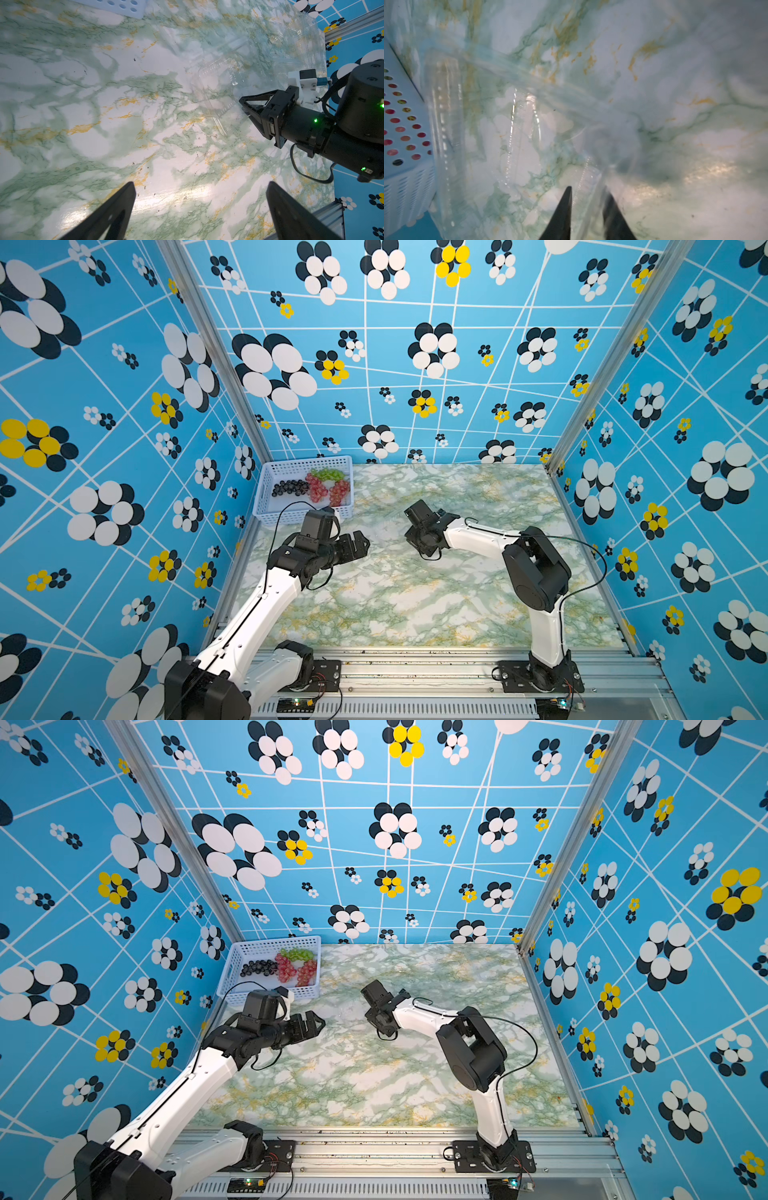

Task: Pack grapes into containers
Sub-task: Adjust the packing box at the center of the board.

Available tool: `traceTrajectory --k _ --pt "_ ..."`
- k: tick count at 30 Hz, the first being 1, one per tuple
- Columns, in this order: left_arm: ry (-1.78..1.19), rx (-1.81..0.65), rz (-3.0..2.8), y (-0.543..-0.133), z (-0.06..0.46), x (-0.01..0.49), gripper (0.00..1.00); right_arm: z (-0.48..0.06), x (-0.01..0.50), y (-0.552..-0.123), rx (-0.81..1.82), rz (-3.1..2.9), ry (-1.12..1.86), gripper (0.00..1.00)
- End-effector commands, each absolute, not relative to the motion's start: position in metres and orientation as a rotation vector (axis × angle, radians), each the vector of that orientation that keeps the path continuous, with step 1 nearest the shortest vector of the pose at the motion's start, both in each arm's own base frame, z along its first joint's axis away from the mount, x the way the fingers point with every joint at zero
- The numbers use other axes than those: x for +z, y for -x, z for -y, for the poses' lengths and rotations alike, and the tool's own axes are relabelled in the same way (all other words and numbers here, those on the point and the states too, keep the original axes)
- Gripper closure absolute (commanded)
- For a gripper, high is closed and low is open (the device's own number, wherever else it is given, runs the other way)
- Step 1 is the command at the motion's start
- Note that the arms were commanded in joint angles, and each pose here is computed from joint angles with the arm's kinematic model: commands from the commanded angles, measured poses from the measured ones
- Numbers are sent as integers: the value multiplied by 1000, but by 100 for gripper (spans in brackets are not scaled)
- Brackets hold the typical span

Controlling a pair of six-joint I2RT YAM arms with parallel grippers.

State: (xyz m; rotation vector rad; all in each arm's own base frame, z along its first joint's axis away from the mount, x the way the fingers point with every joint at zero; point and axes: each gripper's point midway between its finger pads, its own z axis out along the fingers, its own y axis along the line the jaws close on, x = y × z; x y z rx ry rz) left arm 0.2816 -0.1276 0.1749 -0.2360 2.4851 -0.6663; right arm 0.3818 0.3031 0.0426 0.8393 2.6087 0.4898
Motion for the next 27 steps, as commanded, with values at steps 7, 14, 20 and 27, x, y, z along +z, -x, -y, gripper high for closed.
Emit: traceTrajectory --k 7,14,20,27 --pt "217 -676 -2482 -278 130 179 0 -272 49 -385 347 -2625 -703 77" --pt "207 -645 -2472 -285 128 189 0 -269 61 -382 279 -2680 -487 88" --pt "221 -643 -2468 -291 128 192 1 -273 54 -375 217 -2736 -274 88" --pt "244 -623 -2477 -290 123 191 1 -283 46 -361 141 -2772 -51 85"
